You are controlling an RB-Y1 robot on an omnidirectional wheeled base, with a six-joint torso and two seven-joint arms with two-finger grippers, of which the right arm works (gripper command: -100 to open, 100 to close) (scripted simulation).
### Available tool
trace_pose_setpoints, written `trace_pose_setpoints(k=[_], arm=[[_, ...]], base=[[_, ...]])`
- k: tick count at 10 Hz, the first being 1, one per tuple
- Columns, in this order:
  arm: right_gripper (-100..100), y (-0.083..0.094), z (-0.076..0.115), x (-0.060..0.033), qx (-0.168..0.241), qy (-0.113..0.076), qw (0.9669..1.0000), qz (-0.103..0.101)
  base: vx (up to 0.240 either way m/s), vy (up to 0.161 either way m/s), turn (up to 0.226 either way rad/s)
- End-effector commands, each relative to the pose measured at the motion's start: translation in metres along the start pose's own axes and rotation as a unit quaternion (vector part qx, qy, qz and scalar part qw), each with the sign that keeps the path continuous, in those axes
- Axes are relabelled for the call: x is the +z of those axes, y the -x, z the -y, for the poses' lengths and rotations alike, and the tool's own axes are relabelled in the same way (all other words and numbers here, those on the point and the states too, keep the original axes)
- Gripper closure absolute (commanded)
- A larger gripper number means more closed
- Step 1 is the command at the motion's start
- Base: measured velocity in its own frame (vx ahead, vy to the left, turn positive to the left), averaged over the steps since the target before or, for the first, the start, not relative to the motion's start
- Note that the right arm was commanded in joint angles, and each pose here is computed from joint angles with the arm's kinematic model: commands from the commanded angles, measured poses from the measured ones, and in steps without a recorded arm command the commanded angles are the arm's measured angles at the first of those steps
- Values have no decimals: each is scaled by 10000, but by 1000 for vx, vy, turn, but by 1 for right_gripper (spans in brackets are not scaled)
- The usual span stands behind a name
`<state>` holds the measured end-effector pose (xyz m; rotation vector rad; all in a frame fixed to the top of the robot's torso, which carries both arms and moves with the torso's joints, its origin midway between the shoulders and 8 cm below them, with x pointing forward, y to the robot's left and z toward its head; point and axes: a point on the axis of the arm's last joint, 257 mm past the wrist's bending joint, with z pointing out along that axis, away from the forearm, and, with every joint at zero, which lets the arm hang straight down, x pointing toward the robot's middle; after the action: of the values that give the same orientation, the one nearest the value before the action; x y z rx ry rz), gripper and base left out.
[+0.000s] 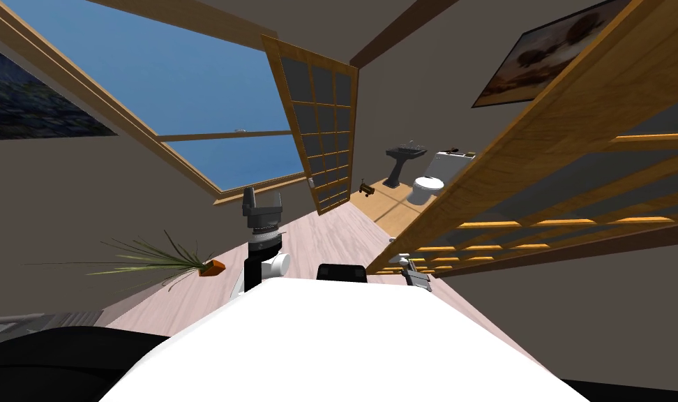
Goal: Pull the door open
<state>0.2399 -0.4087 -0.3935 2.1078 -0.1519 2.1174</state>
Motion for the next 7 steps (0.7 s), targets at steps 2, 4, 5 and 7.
trace_pose_setpoints(k=[2, 4, 5, 7], arm=[[100, -8, 75, 5, 50, -50, 10000, -30], [100, -8, 75, 5, 50, -50, 10000, -30], [100, -8, 75, 5, 50, -50, 10000, -30], [-100, 5, 53, -8, 35, -115, 9999, -2]], base=[[1, 3, 6], [0, 0, 0], [0, 0, 0], [-69, 4, 81]])
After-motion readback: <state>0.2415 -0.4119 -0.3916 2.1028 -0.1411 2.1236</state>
